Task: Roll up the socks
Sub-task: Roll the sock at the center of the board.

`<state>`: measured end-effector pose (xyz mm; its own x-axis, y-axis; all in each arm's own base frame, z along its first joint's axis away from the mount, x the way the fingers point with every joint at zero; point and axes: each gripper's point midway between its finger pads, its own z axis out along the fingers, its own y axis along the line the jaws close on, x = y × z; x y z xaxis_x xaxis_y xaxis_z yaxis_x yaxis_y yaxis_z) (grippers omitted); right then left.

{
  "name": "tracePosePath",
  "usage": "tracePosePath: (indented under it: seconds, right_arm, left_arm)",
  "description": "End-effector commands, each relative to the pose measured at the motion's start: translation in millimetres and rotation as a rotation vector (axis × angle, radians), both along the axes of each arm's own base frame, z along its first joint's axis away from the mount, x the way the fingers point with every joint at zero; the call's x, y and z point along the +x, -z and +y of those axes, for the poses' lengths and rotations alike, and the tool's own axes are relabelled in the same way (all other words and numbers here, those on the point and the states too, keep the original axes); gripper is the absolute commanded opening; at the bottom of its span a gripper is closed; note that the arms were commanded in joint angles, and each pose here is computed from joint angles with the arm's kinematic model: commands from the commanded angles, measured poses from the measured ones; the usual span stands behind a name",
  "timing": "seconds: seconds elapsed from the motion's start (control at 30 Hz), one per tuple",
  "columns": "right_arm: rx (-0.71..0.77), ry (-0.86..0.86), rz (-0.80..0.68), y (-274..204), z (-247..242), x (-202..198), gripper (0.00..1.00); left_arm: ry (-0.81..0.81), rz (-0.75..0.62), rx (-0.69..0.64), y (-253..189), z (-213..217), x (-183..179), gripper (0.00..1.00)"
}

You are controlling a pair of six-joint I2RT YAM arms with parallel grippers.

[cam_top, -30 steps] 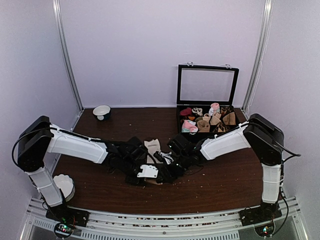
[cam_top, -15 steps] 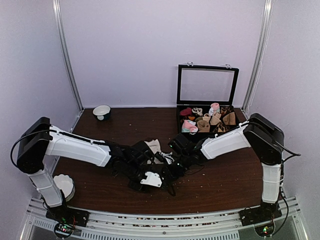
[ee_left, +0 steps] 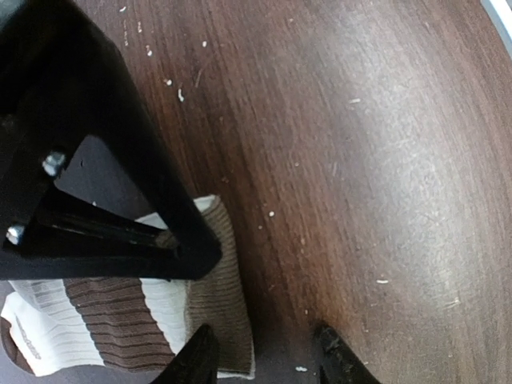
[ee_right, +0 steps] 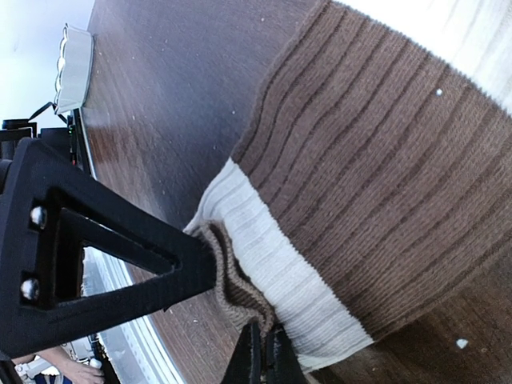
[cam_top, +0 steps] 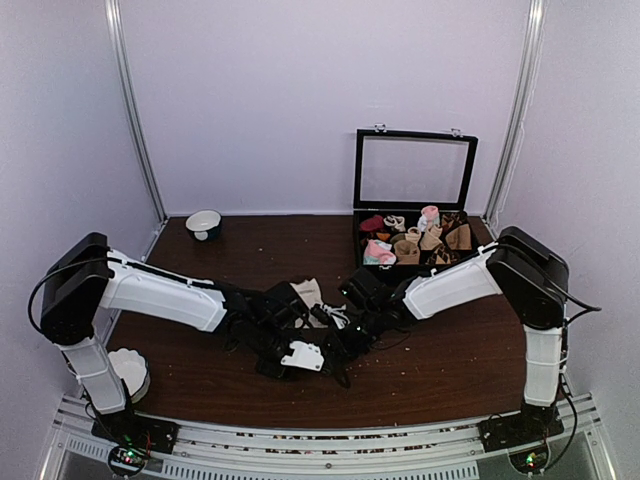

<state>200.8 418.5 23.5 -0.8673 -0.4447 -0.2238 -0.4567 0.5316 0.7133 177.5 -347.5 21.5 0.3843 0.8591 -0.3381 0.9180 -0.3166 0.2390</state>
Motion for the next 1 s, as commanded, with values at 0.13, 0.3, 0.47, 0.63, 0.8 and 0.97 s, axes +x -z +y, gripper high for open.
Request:
tracePosePath:
  seconds: [0.13,0.3,0.47,0.63,0.8,0.97]
  right_arm:
    - [-0.067,0.016,0.041,18,-15,-8,0.00]
    - [-0.061,0.018,0.040,16,-15,-8,0.00]
    - [-0.062,0.019,0.043,18,-17,-10,0.00]
    - [-0.056,0.021,0.047,18,-17,-10,0.00]
    - [-0.045,0.022,0.050,15,-16,-10,0.00]
    - [-0.032,0.025,0.062,13,-16,-12,0.00]
  left_arm:
    - [0.022,0.070,-0.093,-36,-22,-9,0.44]
    - [-0.011,0.044,-0.036,-16,-20,3,0.42]
    - [-0.036,0.084,0.000,-1,-12,6,0.38]
    - [-0.037,0.082,0.010,3,-7,7,0.34]
    - [-0.047,0.071,0.027,8,-3,10,0.30]
    - [-0.043,0.070,0.057,18,6,8,0.24]
